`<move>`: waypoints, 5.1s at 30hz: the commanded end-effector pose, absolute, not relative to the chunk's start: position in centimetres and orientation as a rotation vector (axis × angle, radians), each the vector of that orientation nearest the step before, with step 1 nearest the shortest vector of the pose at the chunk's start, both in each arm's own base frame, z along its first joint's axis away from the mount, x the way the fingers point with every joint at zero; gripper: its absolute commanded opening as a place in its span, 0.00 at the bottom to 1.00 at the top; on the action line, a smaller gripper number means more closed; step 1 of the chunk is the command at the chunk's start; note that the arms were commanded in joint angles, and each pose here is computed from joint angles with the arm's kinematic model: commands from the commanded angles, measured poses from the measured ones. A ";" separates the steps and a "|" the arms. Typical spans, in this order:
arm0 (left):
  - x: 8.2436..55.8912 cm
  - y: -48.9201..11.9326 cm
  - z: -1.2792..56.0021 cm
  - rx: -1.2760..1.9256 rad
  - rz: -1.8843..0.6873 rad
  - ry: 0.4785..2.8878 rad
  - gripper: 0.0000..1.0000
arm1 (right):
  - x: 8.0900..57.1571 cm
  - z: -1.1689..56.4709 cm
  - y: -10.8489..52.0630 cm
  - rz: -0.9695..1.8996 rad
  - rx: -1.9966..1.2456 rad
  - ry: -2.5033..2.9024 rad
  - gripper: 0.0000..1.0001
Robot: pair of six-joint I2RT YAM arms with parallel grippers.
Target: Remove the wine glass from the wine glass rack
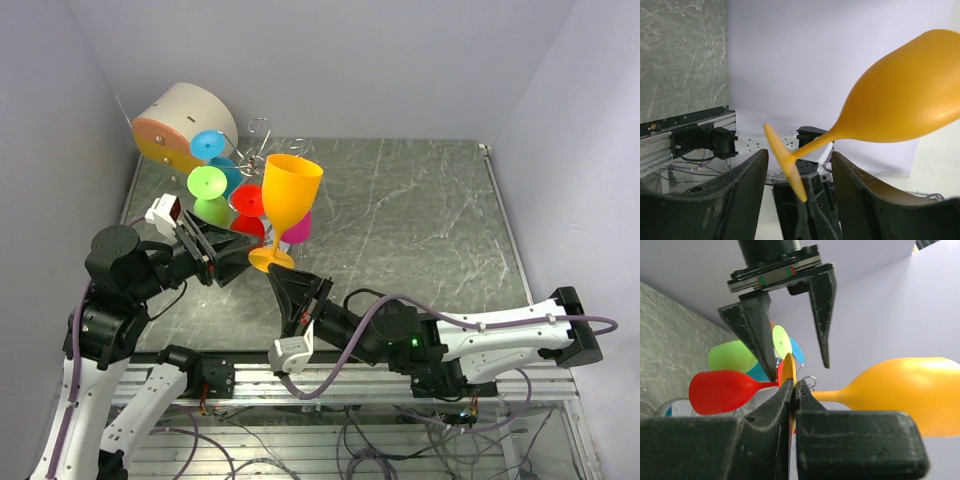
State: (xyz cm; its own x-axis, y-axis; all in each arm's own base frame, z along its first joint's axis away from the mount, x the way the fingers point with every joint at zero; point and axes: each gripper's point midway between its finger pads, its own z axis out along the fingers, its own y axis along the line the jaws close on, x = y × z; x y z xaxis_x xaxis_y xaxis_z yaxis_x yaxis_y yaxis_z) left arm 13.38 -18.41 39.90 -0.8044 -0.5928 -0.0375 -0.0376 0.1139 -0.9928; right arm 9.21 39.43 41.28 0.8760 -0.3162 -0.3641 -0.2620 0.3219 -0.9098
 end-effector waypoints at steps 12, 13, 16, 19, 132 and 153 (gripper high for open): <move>12.4 -18.8 39.7 -0.636 -1.833 1.983 0.07 | 8.7 42.0 39.1 0.017 -1.192 0.557 0.01; 12.4 -18.8 39.6 -0.637 -1.831 1.977 0.07 | 8.8 42.2 38.8 0.025 -1.182 0.568 0.09; 12.6 -18.7 39.7 -0.623 -1.827 1.949 0.07 | 9.2 42.2 37.5 0.043 -1.158 0.639 0.29; 12.7 -18.3 40.0 -0.607 -1.791 1.913 0.07 | 9.5 41.8 35.4 0.077 -1.144 0.740 0.47; 12.3 -10.3 36.6 -0.419 -0.971 1.882 0.56 | 39.7 40.8 5.9 -0.057 0.108 2.050 0.00; 11.9 -9.4 33.9 -0.434 -0.887 1.950 0.55 | 40.6 18.1 2.8 -0.016 0.132 2.651 0.00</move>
